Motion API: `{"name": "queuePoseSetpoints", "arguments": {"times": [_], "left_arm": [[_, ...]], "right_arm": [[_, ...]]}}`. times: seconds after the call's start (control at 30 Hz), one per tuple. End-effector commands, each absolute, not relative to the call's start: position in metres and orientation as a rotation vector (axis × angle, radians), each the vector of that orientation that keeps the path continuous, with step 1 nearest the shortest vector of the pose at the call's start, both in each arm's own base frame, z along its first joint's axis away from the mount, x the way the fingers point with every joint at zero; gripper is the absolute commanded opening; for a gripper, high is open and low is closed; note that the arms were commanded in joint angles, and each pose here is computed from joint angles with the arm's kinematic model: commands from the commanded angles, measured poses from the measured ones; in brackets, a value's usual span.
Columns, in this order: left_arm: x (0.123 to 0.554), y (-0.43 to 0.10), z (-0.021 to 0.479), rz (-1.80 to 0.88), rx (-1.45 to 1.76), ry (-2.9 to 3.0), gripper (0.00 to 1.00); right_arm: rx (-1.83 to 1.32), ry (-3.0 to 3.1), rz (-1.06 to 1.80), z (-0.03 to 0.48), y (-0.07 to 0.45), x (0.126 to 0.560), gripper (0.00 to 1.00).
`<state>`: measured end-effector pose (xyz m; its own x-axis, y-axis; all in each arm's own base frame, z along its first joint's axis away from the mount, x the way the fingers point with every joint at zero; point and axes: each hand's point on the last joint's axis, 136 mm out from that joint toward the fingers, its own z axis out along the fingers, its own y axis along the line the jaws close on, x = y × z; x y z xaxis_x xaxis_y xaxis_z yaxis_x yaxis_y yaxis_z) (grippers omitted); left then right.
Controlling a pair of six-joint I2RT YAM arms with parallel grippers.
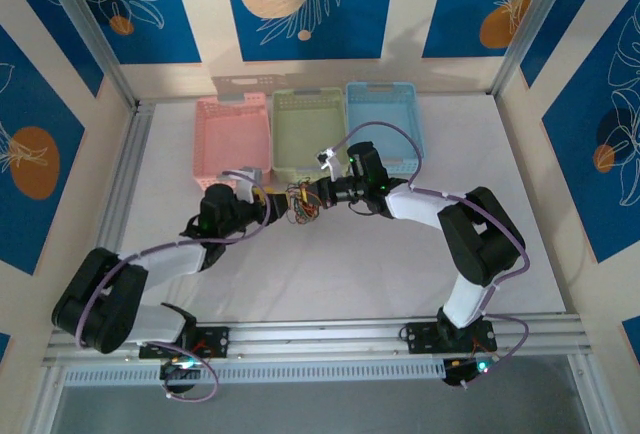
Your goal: Untangle the cables
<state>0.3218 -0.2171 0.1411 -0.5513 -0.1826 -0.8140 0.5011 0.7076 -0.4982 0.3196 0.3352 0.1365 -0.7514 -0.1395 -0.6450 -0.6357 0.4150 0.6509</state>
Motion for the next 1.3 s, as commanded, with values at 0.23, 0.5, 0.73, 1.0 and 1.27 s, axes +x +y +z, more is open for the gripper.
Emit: {"name": "queuePoseSetpoints", "arguments": {"times": [0.23, 0.5, 0.73, 1.0, 1.27], "left_arm": [[0.326, -0.229, 0.151, -0.970, 0.290, 1.941, 0.59], [0.327, -0.217, 0.155, -0.903, 0.253, 1.922, 0.00], [0.325, -0.206, 0.161, -0.856, 0.222, 1.882, 0.00], [0.322, -0.208, 0.165, -0.870, 0.244, 1.863, 0.00], [0.319, -0.215, 0.167, -0.910, 0.280, 1.851, 0.00]], "right_arm": [[-0.688, 2.109, 1.356, 0.157, 0.336, 0.315, 0.04], [-0.703, 2.112, 1.341, 0.155, 0.338, 0.314, 0.10], [-0.561, 2.098, 1.135, 0.157, 0.315, 0.330, 0.63], [-0.490, 1.984, 1.021, 0.173, 0.293, 0.332, 0.62], [-0.526, 2.028, 1.023, 0.165, 0.307, 0.345, 0.54]]}}
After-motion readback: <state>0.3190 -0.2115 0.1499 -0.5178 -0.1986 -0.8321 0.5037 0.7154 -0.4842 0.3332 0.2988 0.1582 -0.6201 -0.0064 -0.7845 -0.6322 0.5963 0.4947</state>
